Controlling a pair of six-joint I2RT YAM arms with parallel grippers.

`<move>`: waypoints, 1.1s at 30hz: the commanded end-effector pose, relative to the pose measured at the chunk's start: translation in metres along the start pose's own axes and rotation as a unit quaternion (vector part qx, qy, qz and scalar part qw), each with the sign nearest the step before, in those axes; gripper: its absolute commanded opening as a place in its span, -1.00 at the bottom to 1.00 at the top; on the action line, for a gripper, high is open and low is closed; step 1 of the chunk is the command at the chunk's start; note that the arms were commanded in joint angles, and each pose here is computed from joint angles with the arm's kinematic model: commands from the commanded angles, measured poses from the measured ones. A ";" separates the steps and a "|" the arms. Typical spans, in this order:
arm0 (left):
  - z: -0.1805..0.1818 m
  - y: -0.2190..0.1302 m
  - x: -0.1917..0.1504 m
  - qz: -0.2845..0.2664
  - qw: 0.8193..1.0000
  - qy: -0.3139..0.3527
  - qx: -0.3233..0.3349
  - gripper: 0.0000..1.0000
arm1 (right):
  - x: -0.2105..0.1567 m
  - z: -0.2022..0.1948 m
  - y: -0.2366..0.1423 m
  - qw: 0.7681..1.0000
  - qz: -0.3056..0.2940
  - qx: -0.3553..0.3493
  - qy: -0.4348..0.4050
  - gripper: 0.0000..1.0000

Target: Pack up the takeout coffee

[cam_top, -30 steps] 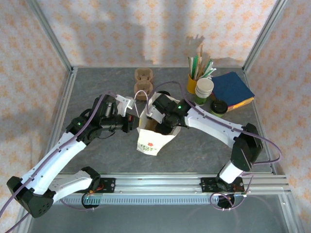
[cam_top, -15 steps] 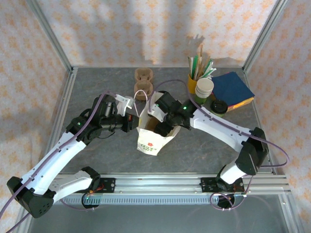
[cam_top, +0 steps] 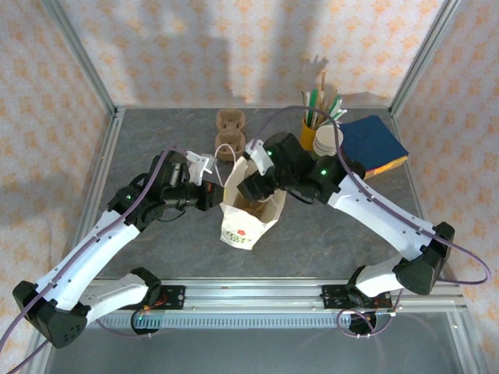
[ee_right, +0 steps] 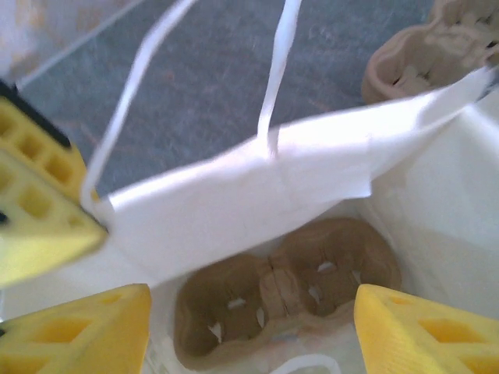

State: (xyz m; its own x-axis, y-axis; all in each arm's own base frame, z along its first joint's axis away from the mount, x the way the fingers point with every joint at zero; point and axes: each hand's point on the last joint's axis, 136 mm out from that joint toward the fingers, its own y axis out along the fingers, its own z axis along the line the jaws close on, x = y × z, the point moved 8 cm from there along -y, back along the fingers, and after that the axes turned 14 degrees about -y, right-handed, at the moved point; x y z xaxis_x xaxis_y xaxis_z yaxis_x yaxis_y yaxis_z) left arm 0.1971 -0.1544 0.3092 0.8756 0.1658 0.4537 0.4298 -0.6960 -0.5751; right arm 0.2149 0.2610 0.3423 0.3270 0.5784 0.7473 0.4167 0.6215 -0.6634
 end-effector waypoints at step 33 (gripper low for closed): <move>-0.034 -0.105 0.048 -0.242 0.964 0.007 0.109 0.27 | -0.018 -0.035 0.010 0.908 0.048 -0.206 0.363 0.02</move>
State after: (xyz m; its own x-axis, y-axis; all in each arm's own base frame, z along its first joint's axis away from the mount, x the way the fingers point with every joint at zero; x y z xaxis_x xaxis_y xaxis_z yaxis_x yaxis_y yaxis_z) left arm 0.1857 -0.1045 0.4067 0.6094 0.3988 0.6853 0.7847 -0.4277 -0.4488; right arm 0.2401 0.2435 0.3333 0.7807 0.0165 0.6247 0.5888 0.3155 -0.7442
